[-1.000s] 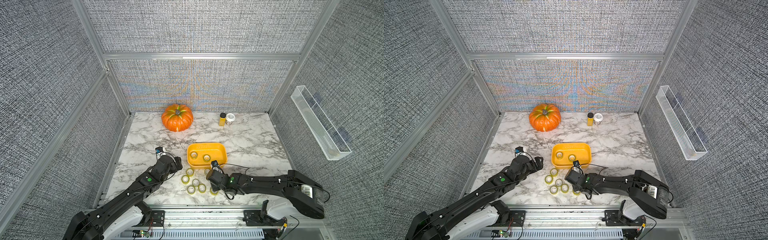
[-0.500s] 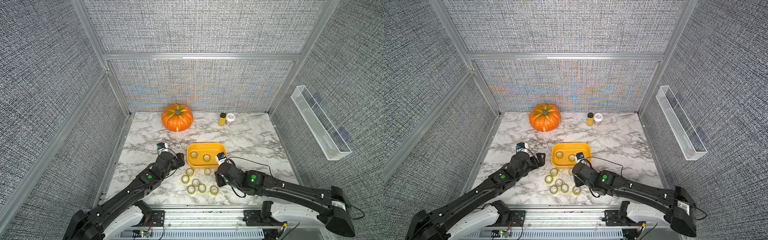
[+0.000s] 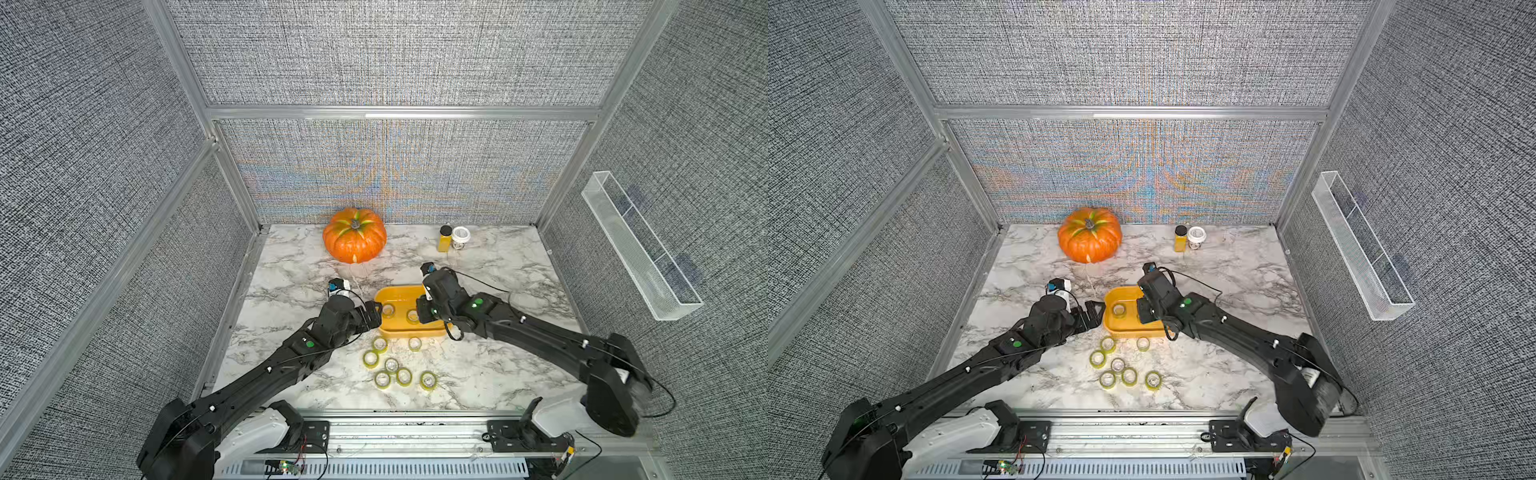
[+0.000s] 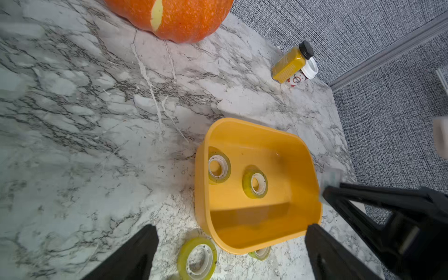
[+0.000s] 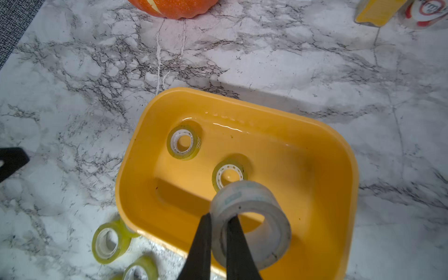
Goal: Put the transparent tape into the storage box
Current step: Place the tape in the storage box.
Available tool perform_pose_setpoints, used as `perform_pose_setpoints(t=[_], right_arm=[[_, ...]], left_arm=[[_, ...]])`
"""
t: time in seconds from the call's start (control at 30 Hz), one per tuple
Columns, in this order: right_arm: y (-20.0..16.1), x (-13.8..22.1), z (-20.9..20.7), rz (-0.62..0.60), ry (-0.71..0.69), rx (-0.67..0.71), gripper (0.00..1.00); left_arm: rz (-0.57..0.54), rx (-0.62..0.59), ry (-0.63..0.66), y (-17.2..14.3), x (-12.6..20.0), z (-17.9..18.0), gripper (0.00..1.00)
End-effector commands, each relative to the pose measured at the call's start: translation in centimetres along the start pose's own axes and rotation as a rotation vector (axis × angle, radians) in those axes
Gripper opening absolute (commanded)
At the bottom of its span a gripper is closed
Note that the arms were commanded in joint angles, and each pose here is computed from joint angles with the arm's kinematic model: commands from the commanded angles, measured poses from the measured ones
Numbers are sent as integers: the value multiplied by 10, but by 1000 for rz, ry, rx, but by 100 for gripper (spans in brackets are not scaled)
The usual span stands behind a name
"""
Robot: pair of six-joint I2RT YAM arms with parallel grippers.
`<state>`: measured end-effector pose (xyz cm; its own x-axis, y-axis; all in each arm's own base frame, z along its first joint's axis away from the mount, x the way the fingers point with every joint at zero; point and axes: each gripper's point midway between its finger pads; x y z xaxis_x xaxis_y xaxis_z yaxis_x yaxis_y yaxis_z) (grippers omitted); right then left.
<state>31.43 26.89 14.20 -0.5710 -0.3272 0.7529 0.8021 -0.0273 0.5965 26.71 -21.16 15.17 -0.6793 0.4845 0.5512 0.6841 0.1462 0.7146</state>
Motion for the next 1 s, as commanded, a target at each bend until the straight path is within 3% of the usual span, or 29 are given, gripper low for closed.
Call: perform_pose_setpoints(t=[0.0,0.2,0.33,0.4,0.47,0.63,0.83,0.97], right_arm=[[1,-24,-2,34,-18,28,0],[-1,-53,-42,57,-185,-5,0],[-8,-61,-50,80,-191,-10,0],[-10,-64,-49,95,-193,-7,15],[-8,-63,-49,97,-201,-5,38],[6,-46,-45,36,-181,-23,57],[18,-2,-32,-39,-118,-19,57],[0,34,-15,-52,-29,19,54]], left_arm=[[-18,15,-20,3,1,-4,100],[-52,7,67,6,15,14,100],[-74,-3,98,7,22,22,100],[-79,-4,109,5,22,26,100],[-73,-5,115,3,22,28,100],[-55,-10,151,-4,24,36,100],[-70,-19,191,-4,31,46,100],[-96,-27,230,-2,38,55,100]])
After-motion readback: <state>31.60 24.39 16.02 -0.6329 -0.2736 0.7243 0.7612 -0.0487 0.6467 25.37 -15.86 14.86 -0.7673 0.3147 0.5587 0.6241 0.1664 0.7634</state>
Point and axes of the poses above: each gripper's point midway between its finger pads, its own x axis back along the fingers, its own z axis along the line the jaws close on, y = z × x, and after that the axes turned 13 degrees about -x, right-handed
